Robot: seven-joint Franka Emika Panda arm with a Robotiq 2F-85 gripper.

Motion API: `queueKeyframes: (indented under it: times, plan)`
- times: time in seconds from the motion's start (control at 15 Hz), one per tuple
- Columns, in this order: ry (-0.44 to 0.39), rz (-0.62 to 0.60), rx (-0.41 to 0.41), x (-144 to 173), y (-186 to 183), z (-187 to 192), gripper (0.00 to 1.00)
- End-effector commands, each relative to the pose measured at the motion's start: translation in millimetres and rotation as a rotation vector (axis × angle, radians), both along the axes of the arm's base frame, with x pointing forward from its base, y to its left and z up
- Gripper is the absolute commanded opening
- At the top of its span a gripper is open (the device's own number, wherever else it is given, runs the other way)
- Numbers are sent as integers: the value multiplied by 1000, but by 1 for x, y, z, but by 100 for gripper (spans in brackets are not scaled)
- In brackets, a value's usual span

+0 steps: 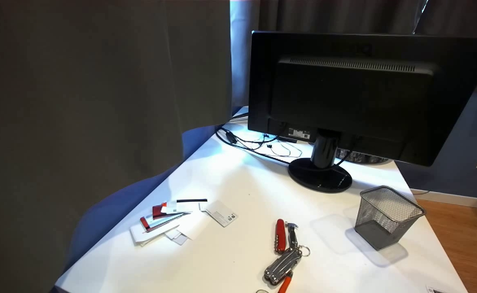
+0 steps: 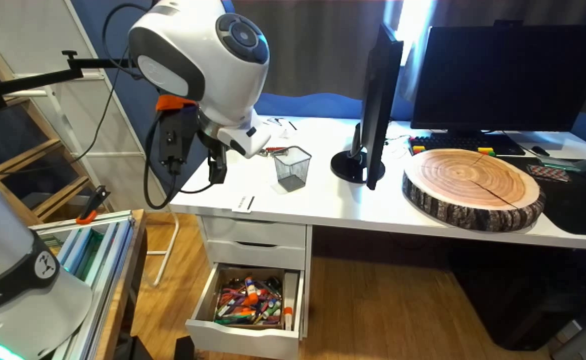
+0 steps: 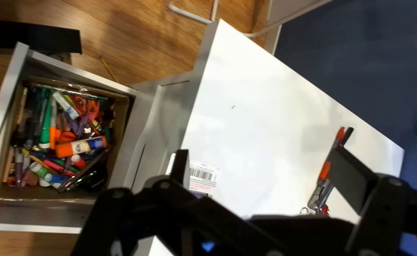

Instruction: Move the card from the edge of the desk into the penholder

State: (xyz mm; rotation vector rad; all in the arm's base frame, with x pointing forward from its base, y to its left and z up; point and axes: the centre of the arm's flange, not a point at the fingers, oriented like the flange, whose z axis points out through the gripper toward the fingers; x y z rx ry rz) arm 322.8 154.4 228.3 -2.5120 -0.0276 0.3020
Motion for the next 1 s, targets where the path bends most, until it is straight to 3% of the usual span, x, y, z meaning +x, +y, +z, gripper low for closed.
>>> queueKeyframes:
  times: [0.0, 0.27, 0.6, 0.93]
  plan:
    - [-13, -71, 143, 0, 9, -38, 100]
    - [-21, -97, 223, -6, 13, -74, 100]
    - [-42, -112, 229, -13, 11, -121, 100]
    - [-125, -203, 221, -8, 12, -160, 100]
